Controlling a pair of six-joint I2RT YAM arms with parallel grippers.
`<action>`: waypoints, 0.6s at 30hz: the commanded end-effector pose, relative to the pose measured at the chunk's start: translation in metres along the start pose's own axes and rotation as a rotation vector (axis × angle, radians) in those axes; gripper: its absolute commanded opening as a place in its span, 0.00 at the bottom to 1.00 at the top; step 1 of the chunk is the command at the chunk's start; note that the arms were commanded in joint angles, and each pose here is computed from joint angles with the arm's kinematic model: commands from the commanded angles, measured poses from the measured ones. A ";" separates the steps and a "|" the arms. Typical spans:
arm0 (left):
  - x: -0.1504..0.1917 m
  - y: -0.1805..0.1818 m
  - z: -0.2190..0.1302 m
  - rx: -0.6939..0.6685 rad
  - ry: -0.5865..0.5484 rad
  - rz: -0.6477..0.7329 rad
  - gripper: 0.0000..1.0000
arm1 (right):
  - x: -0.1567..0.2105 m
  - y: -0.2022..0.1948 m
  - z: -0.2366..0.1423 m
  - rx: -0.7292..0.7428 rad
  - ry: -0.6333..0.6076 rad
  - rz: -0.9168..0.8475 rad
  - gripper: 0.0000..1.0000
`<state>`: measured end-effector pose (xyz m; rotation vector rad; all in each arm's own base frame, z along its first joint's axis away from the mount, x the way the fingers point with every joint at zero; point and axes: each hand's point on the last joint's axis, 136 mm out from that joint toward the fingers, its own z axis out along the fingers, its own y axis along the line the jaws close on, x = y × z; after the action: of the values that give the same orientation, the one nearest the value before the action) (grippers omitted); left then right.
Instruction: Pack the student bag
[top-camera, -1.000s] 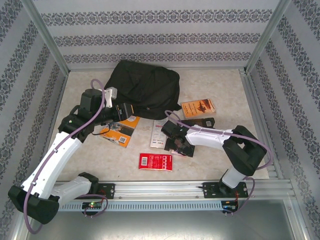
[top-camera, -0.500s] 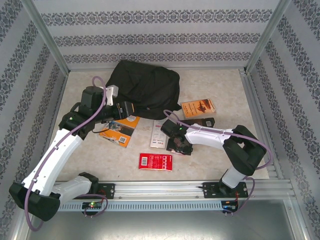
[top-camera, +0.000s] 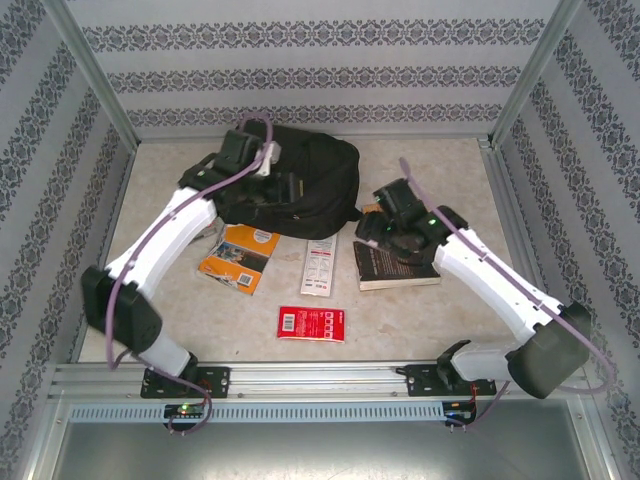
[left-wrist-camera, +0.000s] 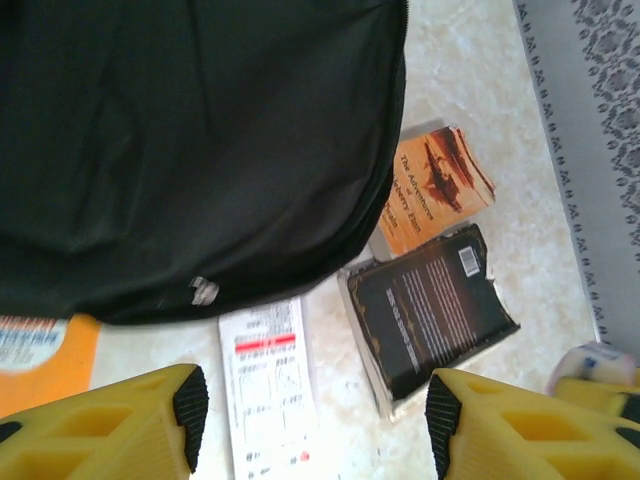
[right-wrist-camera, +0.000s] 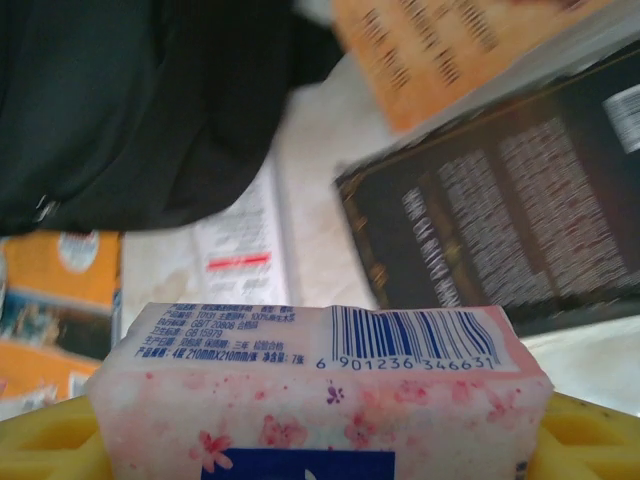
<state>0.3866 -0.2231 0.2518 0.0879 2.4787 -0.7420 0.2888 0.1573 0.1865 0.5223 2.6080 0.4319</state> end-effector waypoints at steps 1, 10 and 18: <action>-0.016 -0.024 0.022 -0.030 0.013 0.106 0.63 | -0.015 -0.016 0.002 0.013 0.018 -0.008 0.69; -0.039 -0.072 0.115 -0.052 0.064 0.144 0.72 | -0.046 -0.047 0.007 -0.012 -0.050 0.104 0.69; -0.056 -0.054 0.164 -0.213 -0.031 0.155 0.72 | -0.045 -0.058 0.009 -0.065 -0.065 0.143 0.69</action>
<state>0.4939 -0.3668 0.1914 0.2576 2.4832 -0.5461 0.3120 0.0861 0.1657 0.7260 2.5333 0.4746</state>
